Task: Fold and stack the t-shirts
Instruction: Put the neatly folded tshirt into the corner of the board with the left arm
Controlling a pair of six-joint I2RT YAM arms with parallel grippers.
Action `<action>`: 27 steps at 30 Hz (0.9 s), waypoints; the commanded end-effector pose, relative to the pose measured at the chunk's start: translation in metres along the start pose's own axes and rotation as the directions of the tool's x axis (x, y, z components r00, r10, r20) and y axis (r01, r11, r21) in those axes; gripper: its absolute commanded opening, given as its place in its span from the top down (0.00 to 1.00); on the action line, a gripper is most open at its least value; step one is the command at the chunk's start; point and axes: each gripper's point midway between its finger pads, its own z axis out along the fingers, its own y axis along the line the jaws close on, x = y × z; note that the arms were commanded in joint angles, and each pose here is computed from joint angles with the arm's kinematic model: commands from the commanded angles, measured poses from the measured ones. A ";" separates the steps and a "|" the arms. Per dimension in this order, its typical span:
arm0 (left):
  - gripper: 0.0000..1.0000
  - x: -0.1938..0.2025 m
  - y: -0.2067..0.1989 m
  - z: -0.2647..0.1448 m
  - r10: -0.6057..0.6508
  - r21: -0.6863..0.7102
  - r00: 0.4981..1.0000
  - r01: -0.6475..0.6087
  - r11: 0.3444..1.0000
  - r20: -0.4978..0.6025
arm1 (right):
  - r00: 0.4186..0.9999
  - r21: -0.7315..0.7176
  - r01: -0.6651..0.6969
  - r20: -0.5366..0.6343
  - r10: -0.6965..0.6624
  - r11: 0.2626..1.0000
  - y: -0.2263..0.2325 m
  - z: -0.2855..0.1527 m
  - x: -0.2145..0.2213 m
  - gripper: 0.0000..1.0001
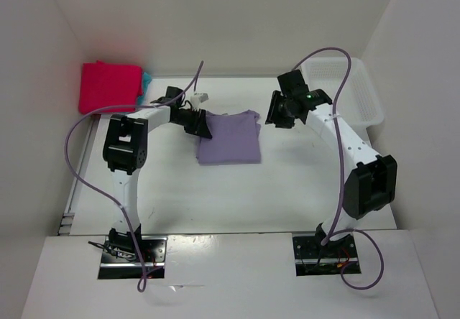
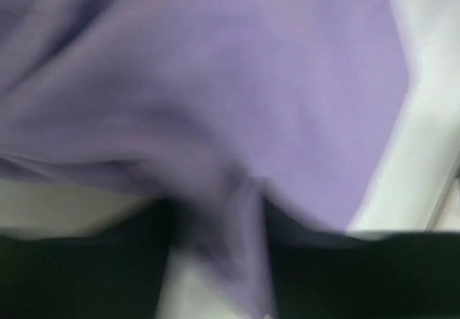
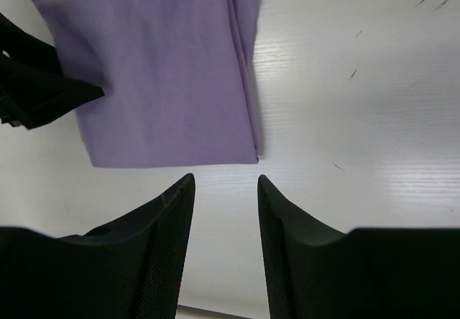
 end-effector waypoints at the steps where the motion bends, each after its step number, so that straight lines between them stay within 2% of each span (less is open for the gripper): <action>1: 0.75 0.066 0.011 0.029 -0.194 0.015 0.966 0.200 0.980 -0.170 | 0.994 0.014 -0.021 0.104 0.019 1.000 0.001 -0.031 -0.027 0.54; 2: 0.86 0.066 0.016 0.029 -0.205 0.019 0.965 0.211 0.977 -0.166 | 0.995 0.015 -0.020 0.103 0.019 1.000 0.001 -0.034 -0.027 0.54; 4: 1.00 0.067 0.021 0.028 -0.218 0.015 0.961 0.224 0.974 -0.167 | 0.995 0.029 -0.012 0.100 0.009 1.000 -0.002 -0.034 -0.026 0.54; 7: 1.00 0.060 0.025 0.024 -0.198 0.016 0.966 0.203 0.979 -0.164 | 0.993 0.026 -0.013 0.120 0.010 1.000 -0.001 -0.039 -0.031 0.54; 9: 1.00 0.037 0.023 0.012 -0.138 0.017 0.983 0.141 0.990 -0.120 | 0.993 0.027 -0.004 0.121 0.001 1.000 0.000 -0.042 -0.032 0.54; 10: 1.00 0.028 0.027 0.003 -0.113 -0.013 0.988 0.113 0.994 -0.104 | 0.993 0.041 -0.005 0.119 0.000 0.999 -0.003 -0.039 -0.032 0.54; 13: 1.00 -0.012 0.046 -0.033 0.070 -0.204 0.995 -0.082 0.976 -0.064 | 0.993 0.060 -0.002 0.120 -0.005 0.998 -0.008 -0.037 -0.035 0.54; 14: 1.00 -0.029 0.059 -0.057 0.167 -0.339 0.983 -0.184 0.923 -0.080 | 0.992 0.055 -0.003 0.129 -0.004 0.998 -0.006 -0.039 -0.038 0.54; 17: 1.00 -0.061 0.079 -0.099 0.300 -0.543 0.946 -0.315 0.778 -0.120 | 0.991 0.064 0.005 0.135 -0.013 0.998 -0.005 -0.036 -0.043 0.54; 18: 1.00 -0.071 0.098 -0.119 0.334 -0.645 0.926 -0.366 0.671 -0.178 | 0.992 0.085 0.016 0.121 -0.026 0.996 -0.009 -0.033 -0.041 0.54; 20: 1.00 -0.087 0.114 -0.143 0.358 -0.726 0.911 -0.388 0.568 -0.206 | 0.991 0.078 0.015 0.131 -0.025 0.997 -0.005 -0.033 -0.046 0.54; 21: 1.00 -0.098 0.123 -0.164 0.363 -0.776 0.902 -0.397 0.489 -0.233 | 0.990 0.087 0.023 0.135 -0.035 0.996 -0.007 -0.033 -0.047 0.54; 23: 1.00 -0.108 0.135 -0.174 0.368 -0.811 0.892 -0.411 0.416 -0.263 | 0.990 0.095 0.022 0.140 -0.035 0.995 -0.007 -0.031 -0.050 0.54; 24: 1.00 -0.114 0.138 -0.186 0.368 -0.833 0.884 -0.422 0.358 -0.289 | 0.990 0.095 0.022 0.140 -0.035 0.995 -0.007 -0.031 -0.050 0.54; 27: 1.00 -0.132 0.149 -0.206 0.368 -0.871 0.876 -0.418 0.260 -0.311 | 0.991 0.100 0.023 0.132 -0.036 0.995 -0.008 -0.028 -0.049 0.54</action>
